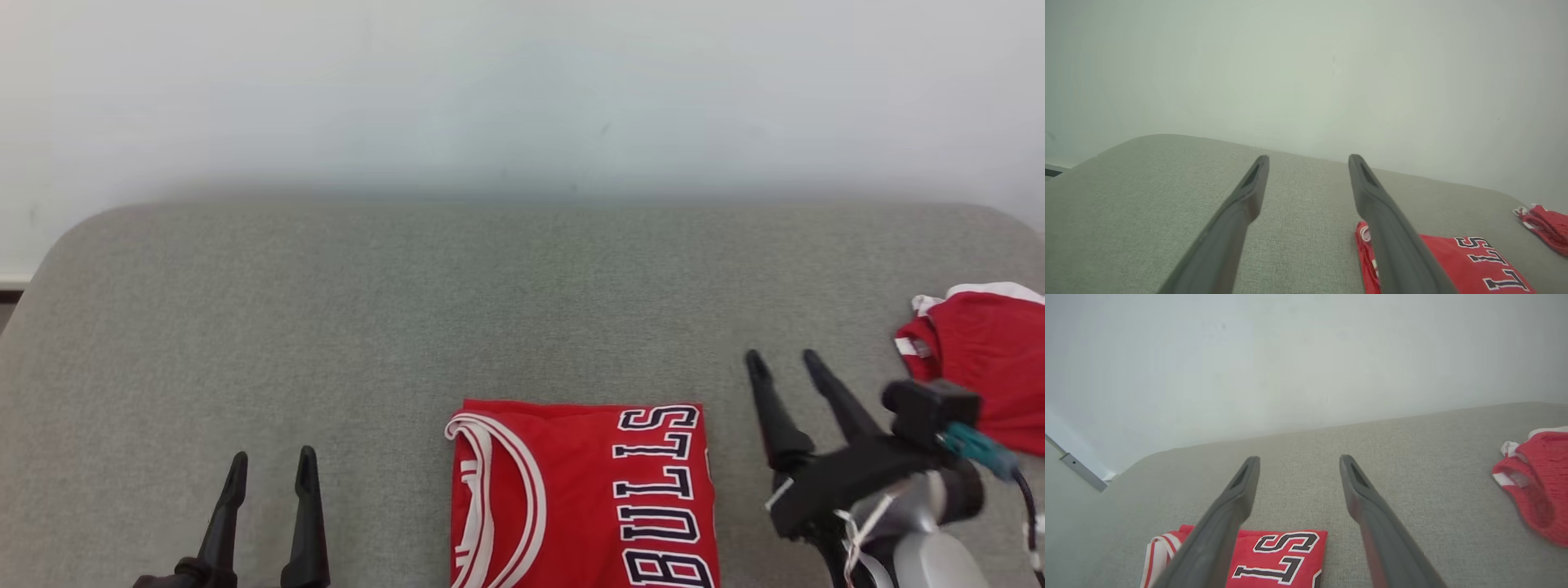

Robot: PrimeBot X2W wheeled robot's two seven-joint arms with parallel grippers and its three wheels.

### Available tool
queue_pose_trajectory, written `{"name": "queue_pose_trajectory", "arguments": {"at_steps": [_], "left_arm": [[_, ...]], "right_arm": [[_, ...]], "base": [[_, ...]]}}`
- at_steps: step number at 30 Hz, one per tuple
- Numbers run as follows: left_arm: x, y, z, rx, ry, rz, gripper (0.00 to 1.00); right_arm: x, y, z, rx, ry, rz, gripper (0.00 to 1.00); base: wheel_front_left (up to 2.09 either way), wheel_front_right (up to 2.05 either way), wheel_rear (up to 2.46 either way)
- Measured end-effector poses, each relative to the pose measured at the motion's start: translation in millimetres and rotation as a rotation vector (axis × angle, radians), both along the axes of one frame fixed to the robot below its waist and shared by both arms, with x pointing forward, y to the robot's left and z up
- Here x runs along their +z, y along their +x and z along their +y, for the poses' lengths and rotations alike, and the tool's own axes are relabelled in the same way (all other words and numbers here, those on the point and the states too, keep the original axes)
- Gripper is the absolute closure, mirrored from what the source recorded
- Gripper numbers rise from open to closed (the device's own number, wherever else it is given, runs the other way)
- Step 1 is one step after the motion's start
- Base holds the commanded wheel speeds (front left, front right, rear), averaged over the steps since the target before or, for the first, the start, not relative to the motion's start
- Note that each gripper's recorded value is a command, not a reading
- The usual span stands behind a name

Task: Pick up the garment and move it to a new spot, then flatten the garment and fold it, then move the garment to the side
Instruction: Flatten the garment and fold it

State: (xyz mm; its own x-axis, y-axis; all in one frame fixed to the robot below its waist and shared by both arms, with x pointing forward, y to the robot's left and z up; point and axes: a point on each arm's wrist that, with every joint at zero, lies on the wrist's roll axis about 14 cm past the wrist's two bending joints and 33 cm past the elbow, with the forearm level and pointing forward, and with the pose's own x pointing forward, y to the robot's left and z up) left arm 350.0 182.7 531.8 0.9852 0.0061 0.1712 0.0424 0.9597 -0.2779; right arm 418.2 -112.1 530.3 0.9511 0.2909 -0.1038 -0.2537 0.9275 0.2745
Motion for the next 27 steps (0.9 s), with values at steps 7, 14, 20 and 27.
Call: {"name": "queue_pose_trajectory", "arguments": {"at_steps": [7,14,20,27], "left_arm": [[6.6,1.6,-16.4,-0.066,0.075,-0.024,0.0],[11.3,-5.0,-18.8,-0.077,0.099,-0.041,0.0],[8.2,-10.6,-16.2,-0.069,0.091,-0.032,0.0],[-10.4,-18.2,-12.2,-0.063,0.087,0.026,0.0]], "right_arm": [[14.3,-28.9,-44.9,-0.148,-0.086,-0.15,0.0],[16.4,-48.0,-63.3,-0.221,-0.117,-0.261,0.0],[-4.1,-54.0,-58.6,-0.206,-0.168,-0.258,0.0],[-23.8,-54.9,-60.1,-0.205,-0.18,-0.21,0.0]], "base": [[0.0,0.0,0.0],[0.0,0.0,0.0],[0.0,0.0,0.0],[0.0,0.0,0.0]]}}
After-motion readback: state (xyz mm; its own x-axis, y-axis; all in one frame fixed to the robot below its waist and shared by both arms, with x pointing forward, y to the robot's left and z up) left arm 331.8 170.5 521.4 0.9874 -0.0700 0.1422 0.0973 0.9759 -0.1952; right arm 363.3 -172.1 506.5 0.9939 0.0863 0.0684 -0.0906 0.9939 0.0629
